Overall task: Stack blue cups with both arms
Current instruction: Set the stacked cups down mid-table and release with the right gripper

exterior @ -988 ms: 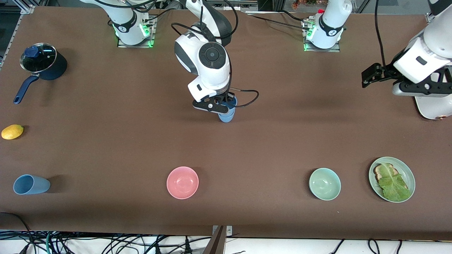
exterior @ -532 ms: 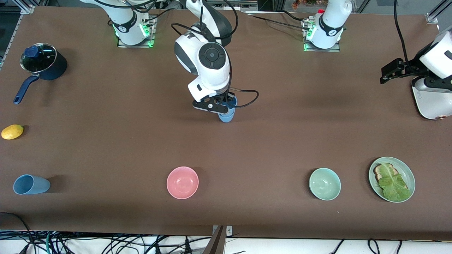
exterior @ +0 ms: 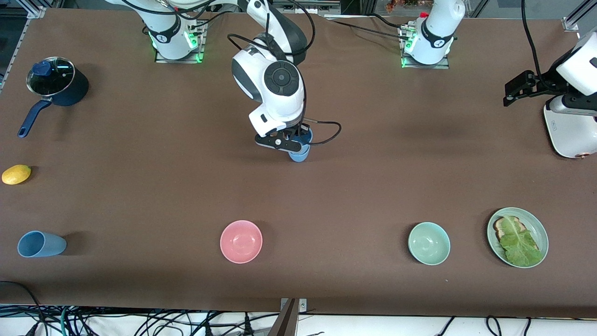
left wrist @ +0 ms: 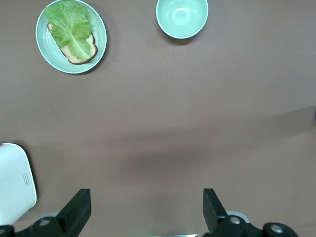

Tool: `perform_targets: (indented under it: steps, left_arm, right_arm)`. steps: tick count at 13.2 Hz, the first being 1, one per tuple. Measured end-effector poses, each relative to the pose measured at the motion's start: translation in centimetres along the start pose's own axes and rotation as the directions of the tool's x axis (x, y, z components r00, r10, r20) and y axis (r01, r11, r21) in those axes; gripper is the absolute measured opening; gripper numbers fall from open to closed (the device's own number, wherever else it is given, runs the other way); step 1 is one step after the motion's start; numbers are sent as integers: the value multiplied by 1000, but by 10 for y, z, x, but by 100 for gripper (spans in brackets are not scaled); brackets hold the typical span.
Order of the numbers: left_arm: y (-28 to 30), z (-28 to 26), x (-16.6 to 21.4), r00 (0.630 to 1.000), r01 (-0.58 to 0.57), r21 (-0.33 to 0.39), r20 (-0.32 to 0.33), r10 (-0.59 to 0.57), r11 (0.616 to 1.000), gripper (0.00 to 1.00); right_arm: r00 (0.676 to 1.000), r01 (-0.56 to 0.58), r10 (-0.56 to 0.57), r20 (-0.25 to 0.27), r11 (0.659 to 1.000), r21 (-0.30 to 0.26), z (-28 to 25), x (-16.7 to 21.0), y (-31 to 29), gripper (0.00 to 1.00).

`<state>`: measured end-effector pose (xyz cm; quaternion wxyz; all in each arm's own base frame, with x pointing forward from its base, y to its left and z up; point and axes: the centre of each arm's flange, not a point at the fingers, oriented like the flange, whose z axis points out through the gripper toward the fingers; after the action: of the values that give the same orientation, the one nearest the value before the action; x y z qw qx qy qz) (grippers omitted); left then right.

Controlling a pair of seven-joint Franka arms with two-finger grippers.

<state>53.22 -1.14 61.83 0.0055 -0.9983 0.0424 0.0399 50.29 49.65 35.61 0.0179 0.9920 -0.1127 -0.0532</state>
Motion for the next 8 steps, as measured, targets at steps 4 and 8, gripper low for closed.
perform_targets:
  steps: [4,8]
  left_arm:
    - [-1,0,0,1000,-1,0,0,1,1000,100]
    - [-1,0,0,1000,-20,4,-4,20,1000,100]
  right_arm:
    - [1000,-6,6,-3,1000,0,0,4,2,28]
    - [1000,-5,5,-11,1000,12,-9,6,0,72]
